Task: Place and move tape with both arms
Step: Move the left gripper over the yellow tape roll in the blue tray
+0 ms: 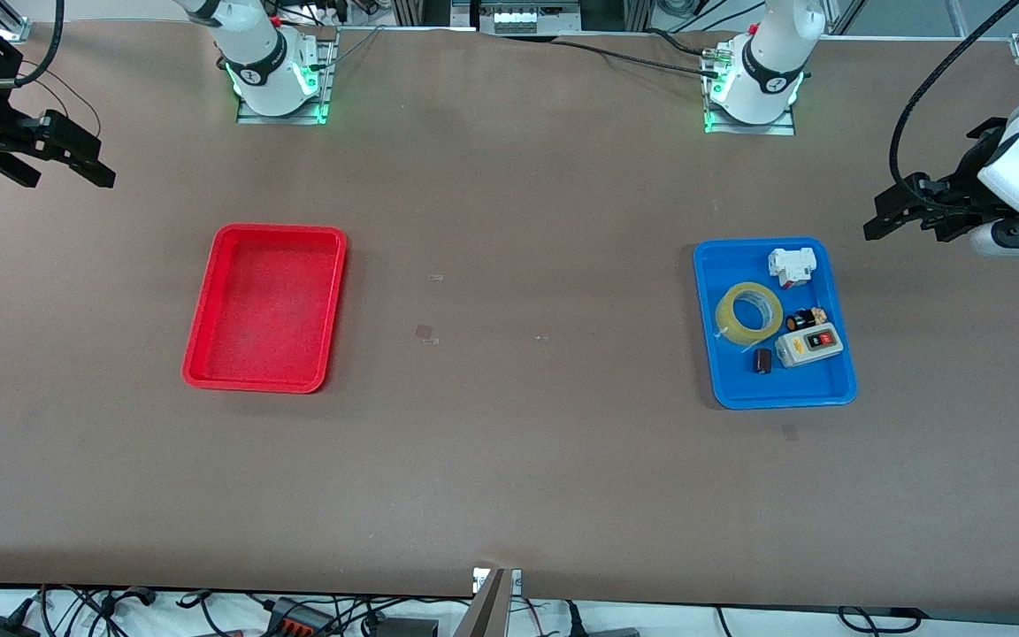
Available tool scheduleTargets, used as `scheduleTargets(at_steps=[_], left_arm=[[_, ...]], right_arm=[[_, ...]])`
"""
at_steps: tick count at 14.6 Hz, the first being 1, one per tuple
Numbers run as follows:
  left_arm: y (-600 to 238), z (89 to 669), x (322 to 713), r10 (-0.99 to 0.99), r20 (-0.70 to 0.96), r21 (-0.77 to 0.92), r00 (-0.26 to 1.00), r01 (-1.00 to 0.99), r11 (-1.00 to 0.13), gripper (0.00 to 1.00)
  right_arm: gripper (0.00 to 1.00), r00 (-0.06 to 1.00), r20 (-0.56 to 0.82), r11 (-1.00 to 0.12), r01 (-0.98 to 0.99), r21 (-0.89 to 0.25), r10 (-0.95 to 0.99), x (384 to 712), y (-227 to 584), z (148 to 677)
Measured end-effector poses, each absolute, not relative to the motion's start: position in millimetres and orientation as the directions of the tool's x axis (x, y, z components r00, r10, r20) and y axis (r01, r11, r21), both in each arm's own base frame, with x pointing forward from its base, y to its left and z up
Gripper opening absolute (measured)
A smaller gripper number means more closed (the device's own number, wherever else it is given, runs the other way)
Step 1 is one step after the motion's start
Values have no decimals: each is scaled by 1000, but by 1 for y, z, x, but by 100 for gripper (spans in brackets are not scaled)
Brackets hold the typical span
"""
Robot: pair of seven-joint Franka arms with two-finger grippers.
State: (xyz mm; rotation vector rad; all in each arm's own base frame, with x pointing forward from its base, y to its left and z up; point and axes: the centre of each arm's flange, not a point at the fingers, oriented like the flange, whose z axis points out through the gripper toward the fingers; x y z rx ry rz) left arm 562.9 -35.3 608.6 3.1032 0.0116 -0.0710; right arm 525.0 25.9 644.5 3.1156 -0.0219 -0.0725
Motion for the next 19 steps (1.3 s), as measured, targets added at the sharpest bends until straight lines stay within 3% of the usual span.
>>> scheduleTargets(at_steps=[10, 19], left_arm=[[-37, 602, 565, -8, -60, 38, 998, -5, -999, 100], [-11, 484, 584, 54, -166, 32, 985, 60, -998, 100]], right_arm=[[99, 999, -44, -1000, -14, 25, -15, 525, 25, 644], [99, 999, -42, -1000, -15, 26, -16, 528, 25, 642]])
